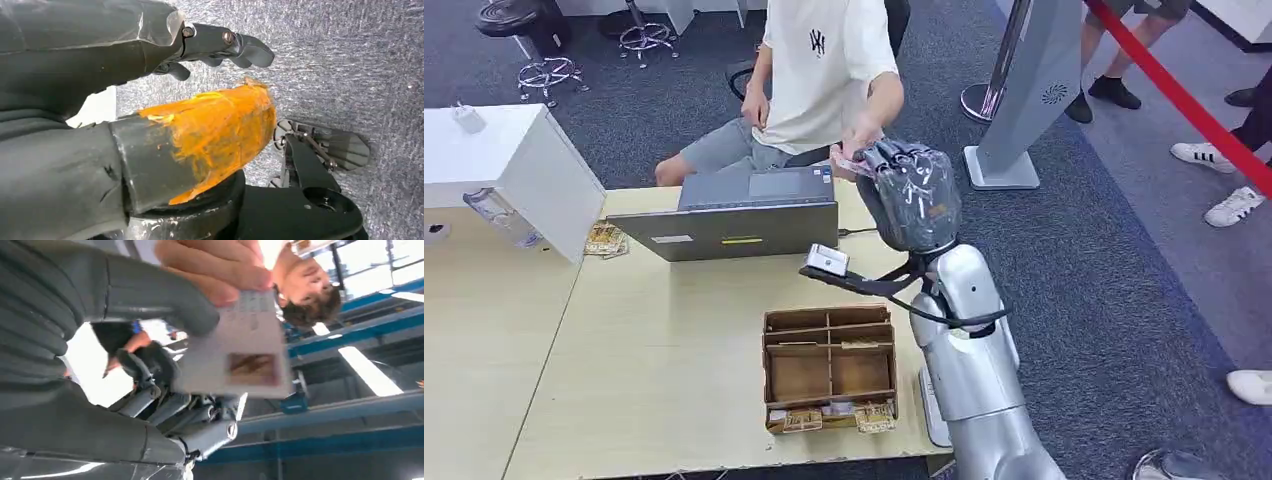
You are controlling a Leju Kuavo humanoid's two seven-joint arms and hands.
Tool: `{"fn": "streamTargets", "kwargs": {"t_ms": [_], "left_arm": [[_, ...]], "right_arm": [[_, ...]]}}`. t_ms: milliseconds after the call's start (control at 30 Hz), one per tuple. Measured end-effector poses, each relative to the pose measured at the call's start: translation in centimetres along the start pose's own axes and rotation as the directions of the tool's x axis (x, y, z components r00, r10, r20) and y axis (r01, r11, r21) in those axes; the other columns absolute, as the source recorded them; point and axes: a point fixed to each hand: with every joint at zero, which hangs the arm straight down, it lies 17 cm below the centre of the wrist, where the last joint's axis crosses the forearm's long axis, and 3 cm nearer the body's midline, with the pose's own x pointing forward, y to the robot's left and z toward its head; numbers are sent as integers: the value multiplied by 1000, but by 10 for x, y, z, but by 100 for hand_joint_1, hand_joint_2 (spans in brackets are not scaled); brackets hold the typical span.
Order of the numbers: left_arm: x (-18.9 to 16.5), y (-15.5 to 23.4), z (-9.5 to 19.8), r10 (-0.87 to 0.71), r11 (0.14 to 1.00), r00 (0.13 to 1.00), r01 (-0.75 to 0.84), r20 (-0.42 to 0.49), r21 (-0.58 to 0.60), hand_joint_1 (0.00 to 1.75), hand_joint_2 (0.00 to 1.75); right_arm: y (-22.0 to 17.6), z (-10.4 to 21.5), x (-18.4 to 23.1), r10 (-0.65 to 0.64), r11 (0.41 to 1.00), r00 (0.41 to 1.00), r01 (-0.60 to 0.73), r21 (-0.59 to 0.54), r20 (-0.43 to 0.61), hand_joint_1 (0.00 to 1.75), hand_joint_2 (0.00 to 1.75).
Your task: Pass the card to the sensor for recognition and then transmit it.
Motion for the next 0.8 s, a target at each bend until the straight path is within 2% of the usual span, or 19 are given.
{"fn": "streamTargets", "kwargs": {"t_ms": [300,467,800], "left_arm": [[0,2,0,-1,1000,1000,1,-3,4,0,0],[-1,3,-1,4,1000,1000,-4,-4,7,0,0],[-1,3,0,41,999,999,-41,-11,19,0,0]], "right_arm": [[3,8,-5,-3,1000,1000,3,13,-12,0,175],[-8,21,7,-58,998,997,59,-21,57,0,175],[-49,54,-12,-299,939,946,268,-213,-125,0,175]]}}
